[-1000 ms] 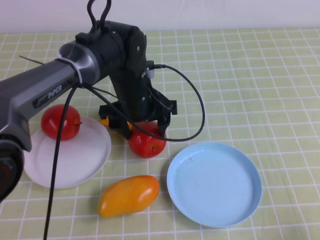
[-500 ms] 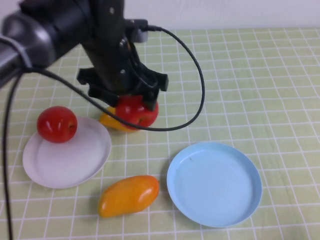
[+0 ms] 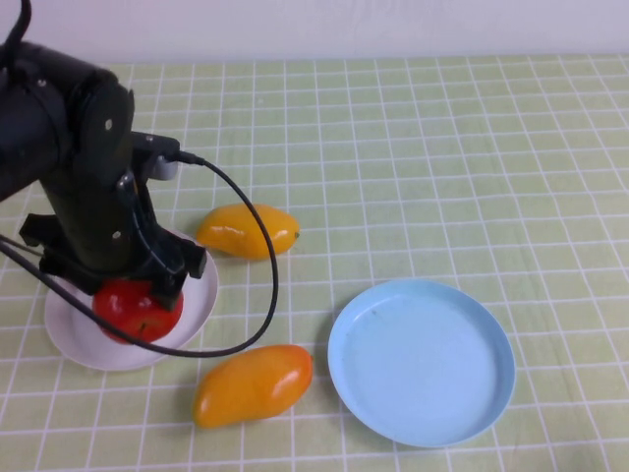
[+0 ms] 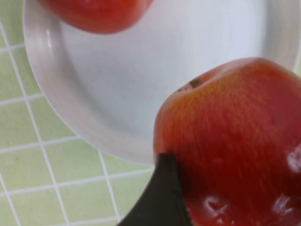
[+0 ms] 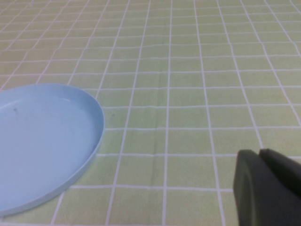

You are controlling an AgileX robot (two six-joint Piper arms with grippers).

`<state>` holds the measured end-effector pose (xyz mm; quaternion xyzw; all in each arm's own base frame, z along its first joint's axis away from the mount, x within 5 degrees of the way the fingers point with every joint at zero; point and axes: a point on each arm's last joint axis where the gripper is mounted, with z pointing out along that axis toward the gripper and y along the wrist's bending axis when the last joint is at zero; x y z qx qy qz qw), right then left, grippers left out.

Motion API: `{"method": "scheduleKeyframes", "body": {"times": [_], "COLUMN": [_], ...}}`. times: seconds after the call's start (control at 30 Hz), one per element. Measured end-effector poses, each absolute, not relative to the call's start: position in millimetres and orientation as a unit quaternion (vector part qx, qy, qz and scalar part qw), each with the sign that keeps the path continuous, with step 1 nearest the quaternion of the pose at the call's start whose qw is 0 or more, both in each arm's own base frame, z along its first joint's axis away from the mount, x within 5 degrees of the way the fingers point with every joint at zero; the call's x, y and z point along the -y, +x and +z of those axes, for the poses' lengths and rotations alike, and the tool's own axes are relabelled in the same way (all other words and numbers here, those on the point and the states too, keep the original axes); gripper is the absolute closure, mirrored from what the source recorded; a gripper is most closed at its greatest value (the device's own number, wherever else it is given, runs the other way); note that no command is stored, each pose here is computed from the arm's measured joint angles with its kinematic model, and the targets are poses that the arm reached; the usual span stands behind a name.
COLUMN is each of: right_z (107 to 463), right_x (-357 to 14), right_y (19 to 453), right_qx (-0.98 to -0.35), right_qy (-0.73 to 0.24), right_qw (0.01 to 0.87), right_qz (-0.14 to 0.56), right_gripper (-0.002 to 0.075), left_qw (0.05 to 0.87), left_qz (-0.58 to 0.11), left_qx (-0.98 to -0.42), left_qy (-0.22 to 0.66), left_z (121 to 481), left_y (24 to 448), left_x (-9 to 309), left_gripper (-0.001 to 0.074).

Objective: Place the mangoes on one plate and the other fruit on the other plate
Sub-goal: Put one type of fruit in the left plate

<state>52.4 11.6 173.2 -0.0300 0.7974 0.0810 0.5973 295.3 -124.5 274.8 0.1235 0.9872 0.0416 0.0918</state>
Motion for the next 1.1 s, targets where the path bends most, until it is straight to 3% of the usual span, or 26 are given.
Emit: {"method": "scheduleKeyframes", "body": {"times": [0.33, 1.0, 1.1], "right_z": [173, 173, 173], "right_x": [-12, -12, -12], "right_y": [52, 52, 52], "right_qx": [-0.797, -0.797, -0.797], "right_qy": [-0.030, -0.030, -0.030], "right_qw": [0.597, 0.597, 0.597], "right_qz": [0.081, 0.081, 0.081], "right_gripper": [0.0742, 0.0742, 0.0742], "left_qw": [0.119, 0.089, 0.088], "left_qz": [0.040, 0.023, 0.024], "left_qx": [-0.983, -0.987, -0.987], "left_qy": [0.133, 0.132, 0.134], "left_z": [269, 241, 241], "left_y": [303, 318, 317], "left_x": [117, 118, 118], "left_gripper": [0.0160, 0.0160, 0.0127]}}
